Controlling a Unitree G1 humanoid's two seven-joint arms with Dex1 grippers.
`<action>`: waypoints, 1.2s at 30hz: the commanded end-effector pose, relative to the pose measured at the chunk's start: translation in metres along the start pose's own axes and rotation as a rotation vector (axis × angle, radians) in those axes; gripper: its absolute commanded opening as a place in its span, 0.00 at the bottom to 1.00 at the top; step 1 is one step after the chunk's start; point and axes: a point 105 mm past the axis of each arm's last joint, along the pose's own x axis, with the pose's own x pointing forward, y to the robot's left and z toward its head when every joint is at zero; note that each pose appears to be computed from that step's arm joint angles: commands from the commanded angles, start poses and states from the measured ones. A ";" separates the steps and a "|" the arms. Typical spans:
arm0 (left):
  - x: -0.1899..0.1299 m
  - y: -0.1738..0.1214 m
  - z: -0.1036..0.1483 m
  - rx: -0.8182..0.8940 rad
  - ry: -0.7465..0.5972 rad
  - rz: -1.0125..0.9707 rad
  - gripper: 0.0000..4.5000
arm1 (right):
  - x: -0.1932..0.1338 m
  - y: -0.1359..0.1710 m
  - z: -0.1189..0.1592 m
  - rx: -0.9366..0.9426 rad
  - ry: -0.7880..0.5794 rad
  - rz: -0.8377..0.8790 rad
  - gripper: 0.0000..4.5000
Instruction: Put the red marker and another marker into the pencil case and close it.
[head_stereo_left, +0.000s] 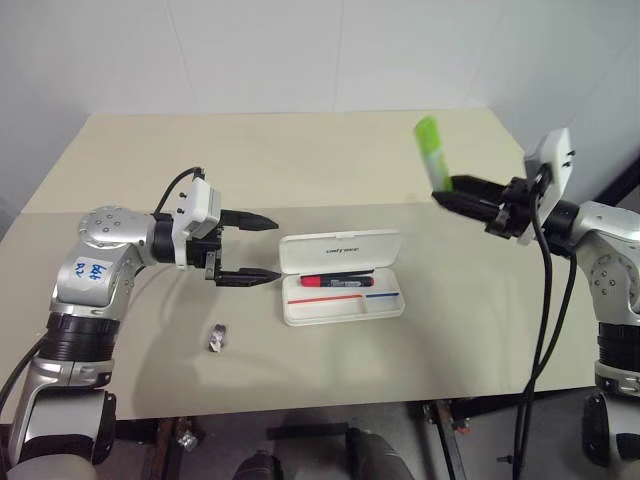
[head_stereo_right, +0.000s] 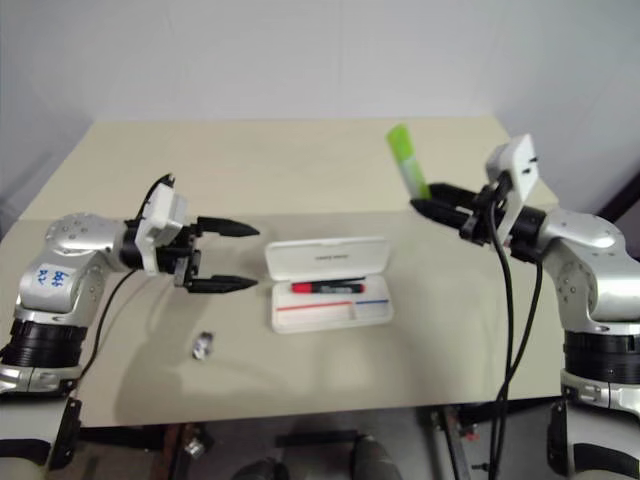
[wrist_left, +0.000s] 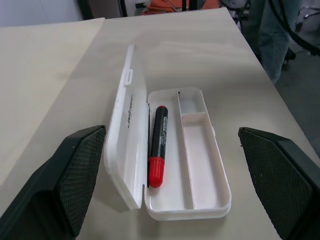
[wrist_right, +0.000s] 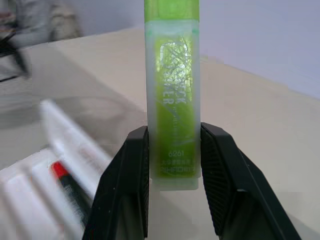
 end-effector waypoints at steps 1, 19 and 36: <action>-0.015 -0.005 0.009 0.026 0.007 0.018 1.00 | 0.003 0.017 0.014 -0.185 0.019 0.202 0.24; -0.050 -0.043 -0.038 -0.029 0.232 0.084 1.00 | 0.061 0.090 -0.020 -0.235 0.192 0.657 0.24; -0.028 -0.044 -0.037 -0.013 0.202 0.076 1.00 | 0.116 0.083 -0.048 -0.474 0.433 0.588 0.24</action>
